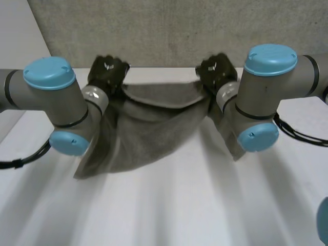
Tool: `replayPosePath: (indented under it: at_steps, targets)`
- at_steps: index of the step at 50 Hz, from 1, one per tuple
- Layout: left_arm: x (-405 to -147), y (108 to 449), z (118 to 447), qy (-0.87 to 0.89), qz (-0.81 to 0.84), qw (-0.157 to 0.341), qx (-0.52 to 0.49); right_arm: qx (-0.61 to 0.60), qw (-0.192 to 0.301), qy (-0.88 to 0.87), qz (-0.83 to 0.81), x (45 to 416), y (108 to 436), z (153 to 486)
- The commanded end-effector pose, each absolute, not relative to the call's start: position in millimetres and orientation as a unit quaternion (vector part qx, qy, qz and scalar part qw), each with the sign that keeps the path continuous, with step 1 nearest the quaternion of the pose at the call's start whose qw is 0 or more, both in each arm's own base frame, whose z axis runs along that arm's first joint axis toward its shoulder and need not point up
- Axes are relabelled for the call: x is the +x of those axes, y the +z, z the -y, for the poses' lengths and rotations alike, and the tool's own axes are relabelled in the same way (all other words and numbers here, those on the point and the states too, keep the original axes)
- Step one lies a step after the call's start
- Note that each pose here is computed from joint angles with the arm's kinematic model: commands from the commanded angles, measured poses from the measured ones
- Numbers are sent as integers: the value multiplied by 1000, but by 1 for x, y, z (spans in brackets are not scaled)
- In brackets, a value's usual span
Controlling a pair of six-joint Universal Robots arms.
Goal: Fold the towel.
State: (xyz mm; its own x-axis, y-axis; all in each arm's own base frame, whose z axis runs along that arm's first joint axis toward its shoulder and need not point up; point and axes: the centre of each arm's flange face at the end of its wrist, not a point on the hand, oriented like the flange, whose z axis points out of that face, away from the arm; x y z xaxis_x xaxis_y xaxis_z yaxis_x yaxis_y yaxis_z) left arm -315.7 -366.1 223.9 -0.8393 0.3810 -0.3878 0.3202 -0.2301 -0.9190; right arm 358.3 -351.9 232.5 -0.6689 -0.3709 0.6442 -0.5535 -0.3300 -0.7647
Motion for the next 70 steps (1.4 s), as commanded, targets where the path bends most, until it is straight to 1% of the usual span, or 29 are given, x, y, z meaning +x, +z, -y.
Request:
replayPosePath:
  at_steps: [1,2,5,7,8,10,11,13,14,15,16,18,19,21,22,24,26,27,29,30,31,34,39,46,54,58,62,65,70]
  targets:
    - [-307,311,401,877,442,5,-190,289,109,886,346,372,304,376]
    - [-303,328,400,891,419,12,-173,275,107,903,312,369,320,370]
    - [-300,336,398,894,417,24,-164,280,101,904,307,368,323,365]
    - [-298,334,395,882,442,52,-159,309,83,886,337,372,308,358]
    - [-298,334,395,881,442,52,-159,309,83,885,337,372,307,358]
    - [-296,316,392,858,482,62,-165,351,65,845,397,371,282,354]
    - [-296,316,392,858,483,62,-165,352,65,845,398,371,282,354]
    - [-294,287,385,831,523,60,-181,387,42,797,462,368,256,347]
    - [-294,287,385,831,523,60,-181,388,42,797,462,368,256,347]
    - [-292,273,381,818,540,59,-187,397,32,774,493,364,246,344]
    - [-292,273,380,818,541,59,-187,397,32,773,493,364,246,344]
    - [-287,244,369,788,578,54,-204,425,20,718,551,356,222,335]
    - [-287,244,369,788,578,54,-204,425,20,718,551,356,222,335]
    - [-281,208,353,744,626,41,-230,459,12,646,609,345,195,319]
    - [-281,208,353,744,626,41,-230,460,12,646,610,345,195,319]
    - [-273,173,329,687,674,20,-273,484,8,582,653,336,171,301]
    - [-268,160,317,662,690,9,-293,493,3,559,667,332,161,293]
    - [-268,160,317,661,690,9,-293,493,2,558,667,332,161,293]
    - [-262,140,297,624,708,-12,-331,496,-6,529,688,326,144,283]
    - [-261,140,296,624,708,-12,-331,496,-6,529,688,326,144,283]
    - [-258,126,280,600,716,-22,-357,495,-7,523,694,324,141,280]
    - [-257,122,275,593,718,-24,-363,489,-10,511,707,320,137,275]
    - [-254,133,271,603,713,-25,-357,461,-15,508,728,312,142,270]
    - [-255,136,271,606,711,-24,-356,430,-13,506,748,303,142,269]
    - [-254,137,272,608,712,-22,-351,381,-43,528,758,299,150,257]
    - [-253,138,275,611,711,-23,-346,368,-57,549,748,297,157,244]
    - [-253,141,279,615,709,-25,-343,365,-66,565,737,299,157,237]
    - [-253,144,282,620,709,-22,-334,379,-81,578,719,310,155,222]
    - [-252,146,284,624,713,-14,-320,393,-92,574,713,319,151,210]
